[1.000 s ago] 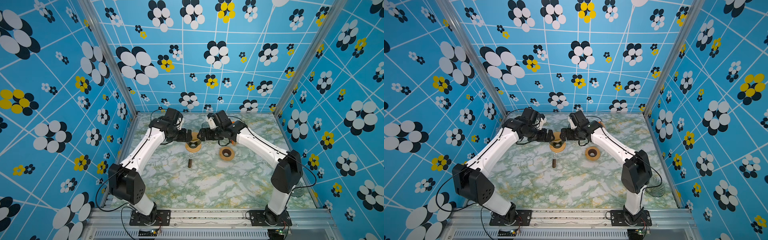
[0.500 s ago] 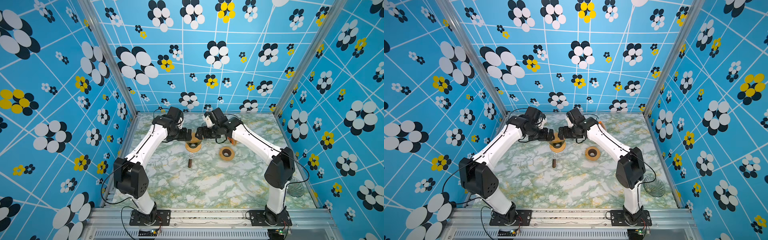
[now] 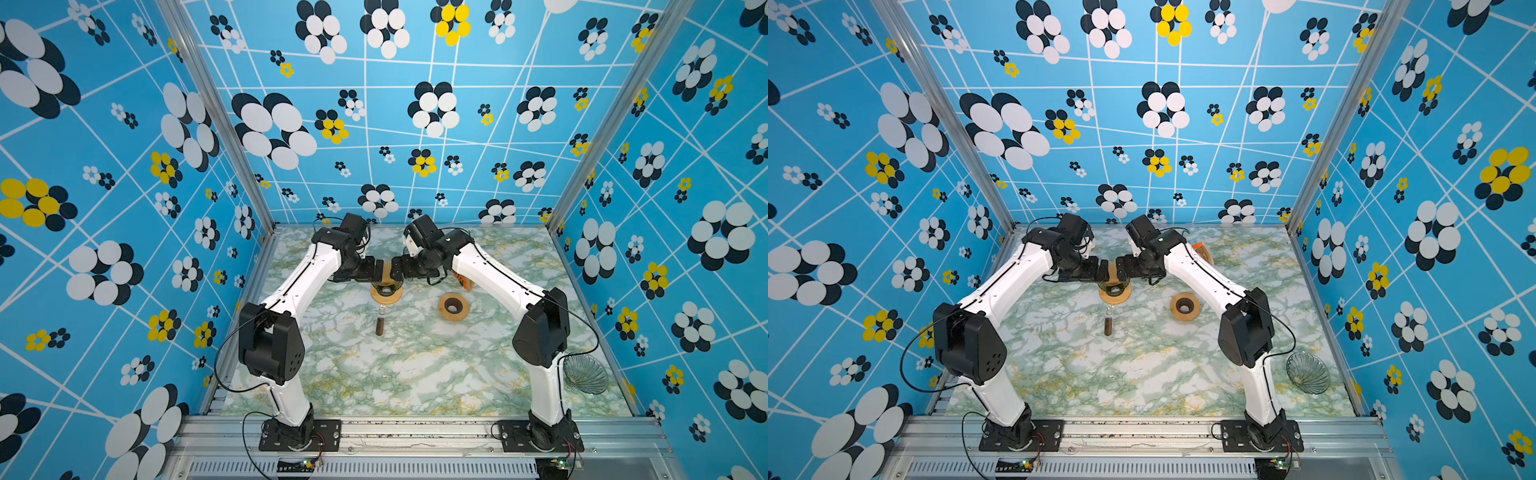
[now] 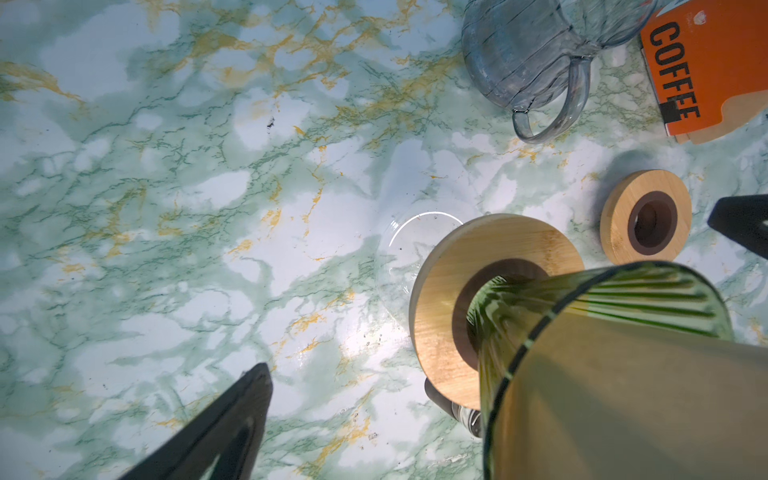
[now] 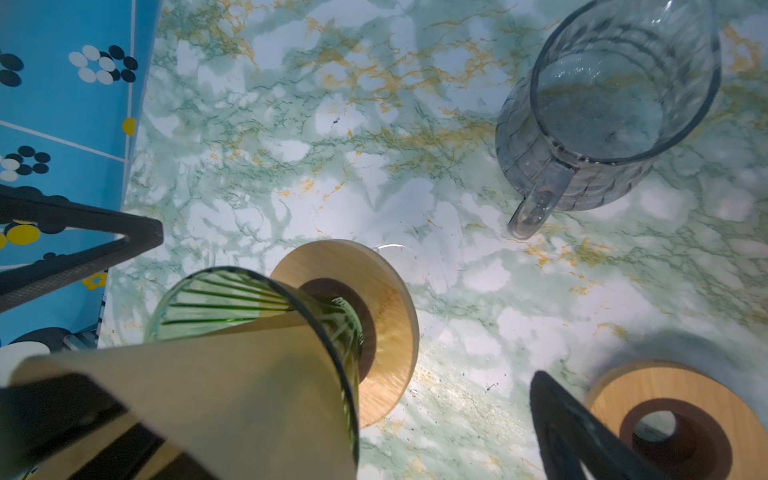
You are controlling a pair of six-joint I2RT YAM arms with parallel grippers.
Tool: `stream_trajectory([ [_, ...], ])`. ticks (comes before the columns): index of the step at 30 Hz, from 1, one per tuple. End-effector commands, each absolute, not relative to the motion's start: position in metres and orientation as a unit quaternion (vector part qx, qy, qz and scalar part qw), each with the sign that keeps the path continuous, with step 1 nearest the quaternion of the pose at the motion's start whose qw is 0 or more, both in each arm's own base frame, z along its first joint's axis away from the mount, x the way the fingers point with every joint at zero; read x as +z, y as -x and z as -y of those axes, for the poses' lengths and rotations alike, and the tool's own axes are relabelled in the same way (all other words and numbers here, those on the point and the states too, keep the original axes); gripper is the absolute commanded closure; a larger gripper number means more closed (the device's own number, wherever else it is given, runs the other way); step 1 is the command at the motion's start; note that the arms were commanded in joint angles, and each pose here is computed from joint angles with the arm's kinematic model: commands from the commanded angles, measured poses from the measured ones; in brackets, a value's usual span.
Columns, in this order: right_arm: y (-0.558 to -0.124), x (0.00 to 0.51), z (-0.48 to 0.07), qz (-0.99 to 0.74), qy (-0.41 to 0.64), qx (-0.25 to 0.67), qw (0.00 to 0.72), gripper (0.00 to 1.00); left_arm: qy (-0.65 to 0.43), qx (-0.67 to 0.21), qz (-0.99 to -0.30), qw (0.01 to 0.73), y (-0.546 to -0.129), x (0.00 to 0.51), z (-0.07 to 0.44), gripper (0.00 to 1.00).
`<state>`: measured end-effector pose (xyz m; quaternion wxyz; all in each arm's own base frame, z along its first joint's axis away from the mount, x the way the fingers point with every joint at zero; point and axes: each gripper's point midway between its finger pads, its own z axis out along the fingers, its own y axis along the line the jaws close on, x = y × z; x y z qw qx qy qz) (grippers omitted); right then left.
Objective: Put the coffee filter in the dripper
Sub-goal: 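Lower the paper filter into the green dripper with both grippers holding its rim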
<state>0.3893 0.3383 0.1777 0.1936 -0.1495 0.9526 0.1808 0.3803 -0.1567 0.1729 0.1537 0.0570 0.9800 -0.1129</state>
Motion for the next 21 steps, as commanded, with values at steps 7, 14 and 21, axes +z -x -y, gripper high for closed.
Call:
stream_trajectory([
  [7,-0.383,0.172,-0.337,-0.959,0.167,0.154,0.168,0.07,-0.065,-0.097,-0.984,0.136,-0.38,0.168,0.161,0.01],
  [14,-0.383,0.165,-0.338,-0.961,0.172,0.145,0.159,0.08,-0.067,-0.095,-0.985,0.125,-0.381,0.162,0.164,0.01],
  [21,-0.383,0.159,-0.339,-0.963,0.177,0.139,0.151,0.08,-0.073,-0.094,-0.987,0.11,-0.381,0.157,0.166,0.01],
])
